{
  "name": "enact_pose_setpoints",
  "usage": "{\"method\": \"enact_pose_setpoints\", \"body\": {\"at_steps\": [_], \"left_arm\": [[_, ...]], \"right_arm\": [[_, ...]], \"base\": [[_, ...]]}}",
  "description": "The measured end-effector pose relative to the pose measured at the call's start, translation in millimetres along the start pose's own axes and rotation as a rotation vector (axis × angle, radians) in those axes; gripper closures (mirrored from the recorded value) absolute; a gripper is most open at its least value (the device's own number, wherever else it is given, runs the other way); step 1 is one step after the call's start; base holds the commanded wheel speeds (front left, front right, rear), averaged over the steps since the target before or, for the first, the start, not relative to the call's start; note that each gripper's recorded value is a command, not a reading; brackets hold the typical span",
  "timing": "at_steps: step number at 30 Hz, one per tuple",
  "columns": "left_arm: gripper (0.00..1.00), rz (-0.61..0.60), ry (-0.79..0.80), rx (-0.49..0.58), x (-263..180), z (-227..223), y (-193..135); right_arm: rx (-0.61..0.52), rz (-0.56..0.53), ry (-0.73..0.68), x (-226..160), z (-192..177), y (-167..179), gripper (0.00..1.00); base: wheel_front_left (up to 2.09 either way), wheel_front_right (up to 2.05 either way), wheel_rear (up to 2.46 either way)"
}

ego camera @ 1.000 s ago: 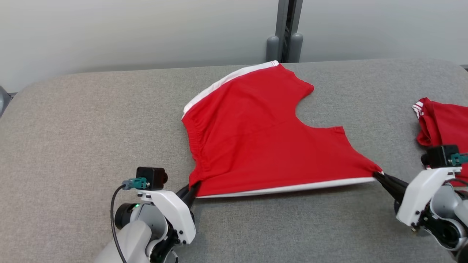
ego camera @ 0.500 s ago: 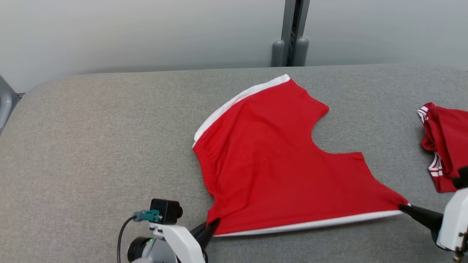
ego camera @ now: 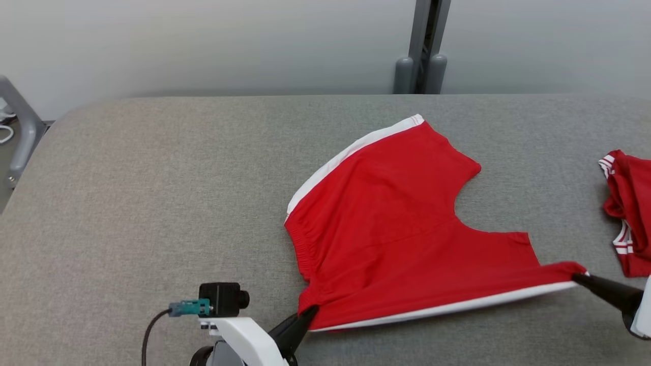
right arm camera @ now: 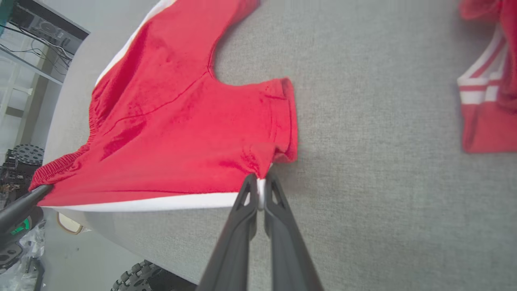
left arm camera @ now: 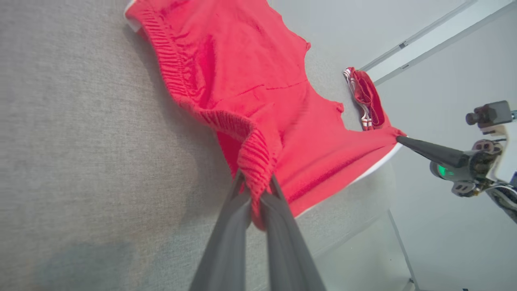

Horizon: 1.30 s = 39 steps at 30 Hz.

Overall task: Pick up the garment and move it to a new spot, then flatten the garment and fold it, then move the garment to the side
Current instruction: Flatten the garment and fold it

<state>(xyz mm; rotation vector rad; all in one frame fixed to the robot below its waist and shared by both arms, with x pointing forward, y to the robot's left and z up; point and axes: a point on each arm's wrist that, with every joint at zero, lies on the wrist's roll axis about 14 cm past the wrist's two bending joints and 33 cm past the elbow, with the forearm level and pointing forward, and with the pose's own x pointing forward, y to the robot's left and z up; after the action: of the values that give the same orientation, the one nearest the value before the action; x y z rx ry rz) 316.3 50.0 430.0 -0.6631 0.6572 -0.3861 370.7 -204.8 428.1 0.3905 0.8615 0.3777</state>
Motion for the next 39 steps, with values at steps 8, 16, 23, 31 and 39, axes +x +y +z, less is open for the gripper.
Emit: {"method": "enact_pose_setpoints", "body": {"at_steps": [8, 16, 23, 31, 39], "left_arm": [[1.0, -0.038, -0.006, -0.203, -1, 17, -8], [1.0, -0.097, 0.053, -0.353, 8, 31, -9], [1.0, -0.085, 0.065, -0.414, 26, 56, 6], [1.0, -0.077, 0.044, -0.46, 55, 90, 20], [1.0, -0.033, 0.059, -0.436, 88, 108, 42]], "right_arm": [[-0.071, 0.072, -0.096, 13, 54, 29, 1.0], [-0.115, 0.121, -0.12, 51, 111, 57, 1.0], [-0.158, 0.114, -0.082, 97, 139, 71, 1.0], [-0.184, 0.109, -0.046, 147, 158, 84, 1.0], [-0.185, 0.068, -0.025, 188, 178, 75, 1.0]], "base": [[0.0, 0.0, 0.0], [0.0, 0.0, 0.0], [0.0, 0.0, 0.0], [0.0, 0.0, 0.0], [0.0, 0.0, 0.0]]}}
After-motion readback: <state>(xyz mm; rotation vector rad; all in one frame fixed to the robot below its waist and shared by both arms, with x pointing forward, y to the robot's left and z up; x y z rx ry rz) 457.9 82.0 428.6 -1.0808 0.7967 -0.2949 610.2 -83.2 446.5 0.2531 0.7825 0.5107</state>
